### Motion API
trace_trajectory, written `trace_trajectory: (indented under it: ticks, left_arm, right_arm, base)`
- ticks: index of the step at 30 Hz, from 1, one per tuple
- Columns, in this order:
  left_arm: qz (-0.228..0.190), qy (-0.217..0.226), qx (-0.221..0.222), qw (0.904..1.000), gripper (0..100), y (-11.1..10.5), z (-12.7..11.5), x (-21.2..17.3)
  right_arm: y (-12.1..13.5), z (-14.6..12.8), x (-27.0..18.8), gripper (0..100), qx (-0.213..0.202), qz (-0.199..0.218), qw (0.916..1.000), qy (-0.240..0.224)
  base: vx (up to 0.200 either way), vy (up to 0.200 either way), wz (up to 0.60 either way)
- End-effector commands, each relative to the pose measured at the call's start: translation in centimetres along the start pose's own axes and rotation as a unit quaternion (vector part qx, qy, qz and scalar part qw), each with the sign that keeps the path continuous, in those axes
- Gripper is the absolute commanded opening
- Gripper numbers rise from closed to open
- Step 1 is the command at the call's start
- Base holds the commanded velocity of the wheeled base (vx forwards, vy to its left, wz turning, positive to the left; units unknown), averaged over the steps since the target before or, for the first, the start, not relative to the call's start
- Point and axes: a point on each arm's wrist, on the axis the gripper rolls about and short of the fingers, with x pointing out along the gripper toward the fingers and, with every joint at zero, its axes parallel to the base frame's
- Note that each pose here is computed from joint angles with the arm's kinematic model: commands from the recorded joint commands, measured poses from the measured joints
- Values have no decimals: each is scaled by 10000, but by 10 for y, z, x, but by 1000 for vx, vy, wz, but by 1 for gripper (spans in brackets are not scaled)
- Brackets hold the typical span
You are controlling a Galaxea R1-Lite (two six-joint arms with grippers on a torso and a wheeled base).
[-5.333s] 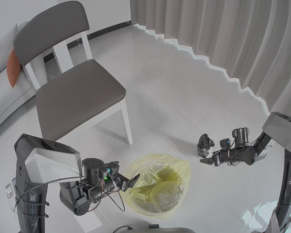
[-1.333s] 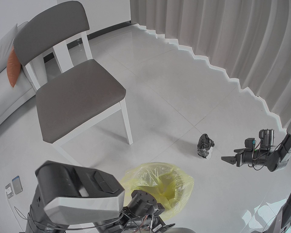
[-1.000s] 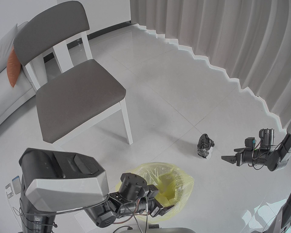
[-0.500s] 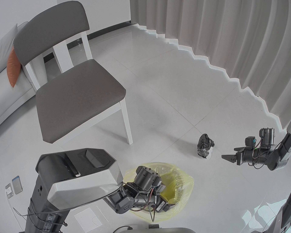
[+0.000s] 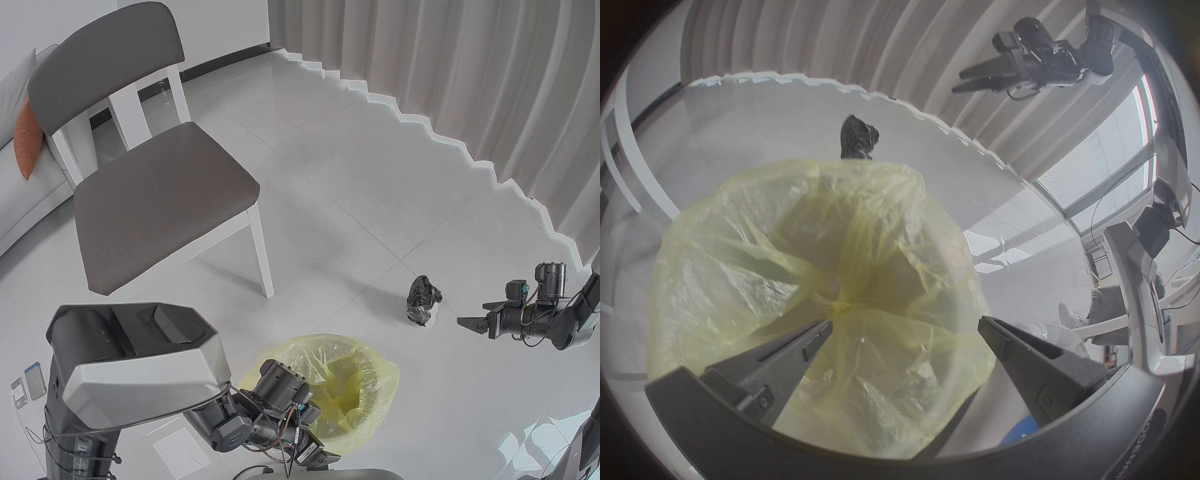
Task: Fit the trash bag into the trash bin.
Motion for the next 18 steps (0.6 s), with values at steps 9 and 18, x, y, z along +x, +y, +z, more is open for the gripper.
trace_trajectory:
  ticks: [9,18]
  left_arm:
    - [-211,-900,89,9957,100,-9,9,-16]
    - [177,-1378,-173,9901,100,10,37,19]
  right_arm:
    - [-1,2,-3,100,-11,-33,10000,-42]
    - [-1,3,0,100,-26,-14,10000,-45]
  base:
    - [0,0,0]
    - [0,0,0]
